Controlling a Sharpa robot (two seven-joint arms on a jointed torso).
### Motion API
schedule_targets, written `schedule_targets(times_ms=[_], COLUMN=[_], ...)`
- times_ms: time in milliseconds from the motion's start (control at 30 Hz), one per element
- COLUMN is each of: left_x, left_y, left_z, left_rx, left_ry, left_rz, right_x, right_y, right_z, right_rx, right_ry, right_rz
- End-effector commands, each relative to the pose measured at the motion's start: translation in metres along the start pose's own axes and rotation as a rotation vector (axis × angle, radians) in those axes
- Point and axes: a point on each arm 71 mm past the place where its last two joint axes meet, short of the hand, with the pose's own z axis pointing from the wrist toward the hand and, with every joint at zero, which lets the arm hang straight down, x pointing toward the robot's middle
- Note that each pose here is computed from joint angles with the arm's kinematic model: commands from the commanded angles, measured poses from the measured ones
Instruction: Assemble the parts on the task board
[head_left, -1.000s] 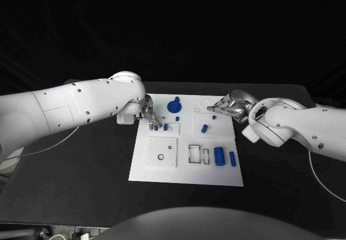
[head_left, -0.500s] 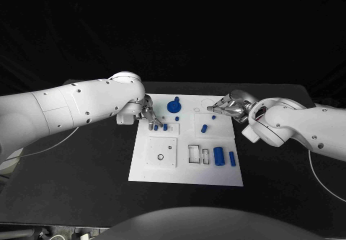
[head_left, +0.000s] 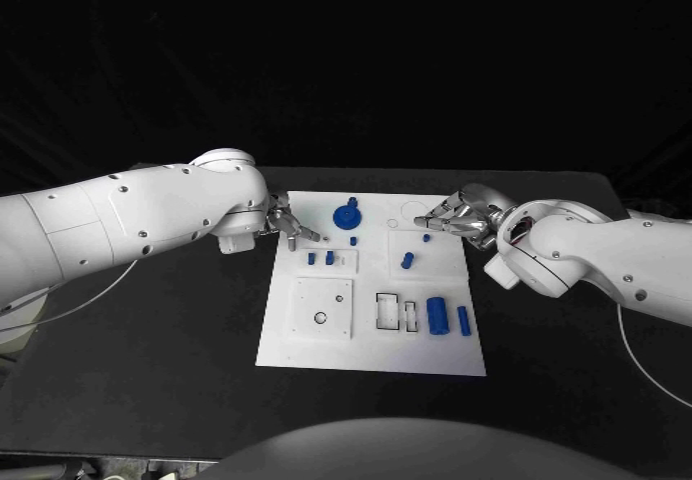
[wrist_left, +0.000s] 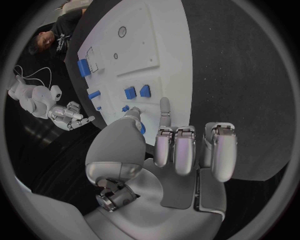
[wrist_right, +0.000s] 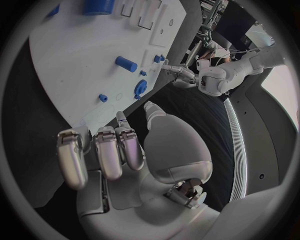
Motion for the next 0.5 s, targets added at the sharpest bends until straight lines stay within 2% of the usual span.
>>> schedule_targets(times_ms=[33,167,200,333,400,500], left_x=[-0.0155,-0.0249,-0.0280,-0.0321,-0.0310,-0.0267], left_y=[-0.0028,0.0007,0.0006,-0.0005,-0.0010,-0.0016], left_z=[-0.0060,-0.0138,-0.0174,-0.0266,-0.0294,-0.0304], left_rx=[0.139,0.268,0.325,0.470,0.534,0.601], left_ry=[-0.179,-0.314,-0.367,-0.496,-0.540,-0.571], left_rz=[-0.159,-0.319,-0.376,-0.490,-0.526,-0.546], right_x=[0.000,-0.001,-0.002,-0.004,-0.005,-0.007], right_y=[0.000,0.001,0.001,0.002,0.003,0.005], right_z=[0.000,-0.001,-0.001,-0.002,-0.002,-0.002], right_rx=[-0.015,-0.025,-0.031,-0.058,-0.077,-0.105], right_ry=[-0.007,-0.017,-0.023,-0.046,-0.062,-0.083], right_rz=[-0.006,-0.001,0.002,0.018,0.031,0.047])
